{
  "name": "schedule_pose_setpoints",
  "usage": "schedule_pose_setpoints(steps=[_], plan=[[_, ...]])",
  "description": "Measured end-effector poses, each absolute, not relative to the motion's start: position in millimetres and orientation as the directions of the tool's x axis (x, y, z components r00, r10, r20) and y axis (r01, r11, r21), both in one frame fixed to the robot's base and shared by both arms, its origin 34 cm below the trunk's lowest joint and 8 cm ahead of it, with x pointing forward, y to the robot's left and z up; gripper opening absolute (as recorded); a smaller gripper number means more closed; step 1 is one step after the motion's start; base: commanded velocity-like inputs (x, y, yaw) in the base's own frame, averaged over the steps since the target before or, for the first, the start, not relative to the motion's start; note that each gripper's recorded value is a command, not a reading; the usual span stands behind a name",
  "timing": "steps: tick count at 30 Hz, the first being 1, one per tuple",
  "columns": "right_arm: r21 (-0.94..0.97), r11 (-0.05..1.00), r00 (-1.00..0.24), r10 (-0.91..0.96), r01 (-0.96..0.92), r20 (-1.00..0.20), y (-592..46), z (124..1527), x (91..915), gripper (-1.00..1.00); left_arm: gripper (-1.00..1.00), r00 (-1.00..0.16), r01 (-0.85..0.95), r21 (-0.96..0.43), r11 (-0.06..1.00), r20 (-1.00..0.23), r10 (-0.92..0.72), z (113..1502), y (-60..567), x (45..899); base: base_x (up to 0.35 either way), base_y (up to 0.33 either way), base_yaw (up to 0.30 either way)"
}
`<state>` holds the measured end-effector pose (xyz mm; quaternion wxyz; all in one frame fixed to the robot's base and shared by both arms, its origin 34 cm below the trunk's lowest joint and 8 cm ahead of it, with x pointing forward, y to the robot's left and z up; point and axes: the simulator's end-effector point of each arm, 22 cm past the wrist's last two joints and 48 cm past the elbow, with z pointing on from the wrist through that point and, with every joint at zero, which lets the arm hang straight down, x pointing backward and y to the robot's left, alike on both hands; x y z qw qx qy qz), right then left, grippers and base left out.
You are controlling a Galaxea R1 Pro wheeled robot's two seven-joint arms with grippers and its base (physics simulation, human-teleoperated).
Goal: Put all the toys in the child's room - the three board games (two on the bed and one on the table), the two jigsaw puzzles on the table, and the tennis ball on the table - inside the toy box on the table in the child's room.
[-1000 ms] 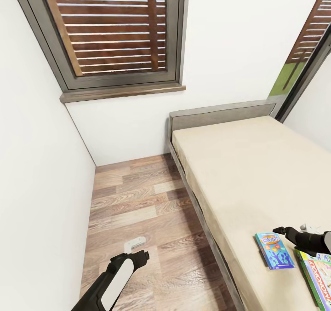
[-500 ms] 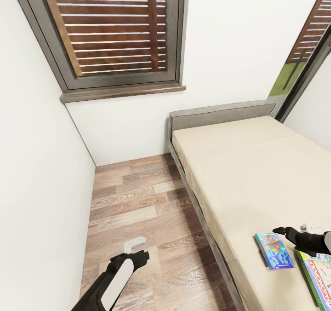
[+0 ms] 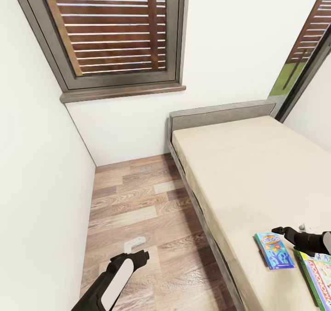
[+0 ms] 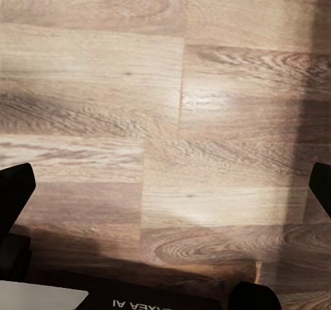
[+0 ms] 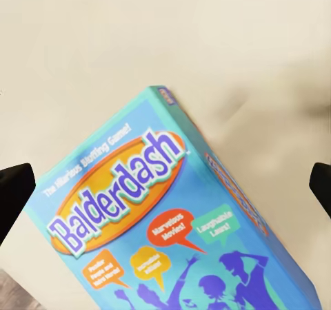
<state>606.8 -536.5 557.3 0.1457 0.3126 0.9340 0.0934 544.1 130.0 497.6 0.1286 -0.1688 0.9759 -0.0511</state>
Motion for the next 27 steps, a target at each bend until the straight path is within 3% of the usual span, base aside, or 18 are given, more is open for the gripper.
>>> schedule_pose_setpoints(steps=[27], plan=[[0.264,0.788,-0.767,0.610,0.557,-0.202,-534.1,550.7,604.4,1.00,1.00,-0.913,-0.318,-0.139,0.938,-0.221,-0.343,492.0,130.0,540.0,0.000,0.000,0.000]])
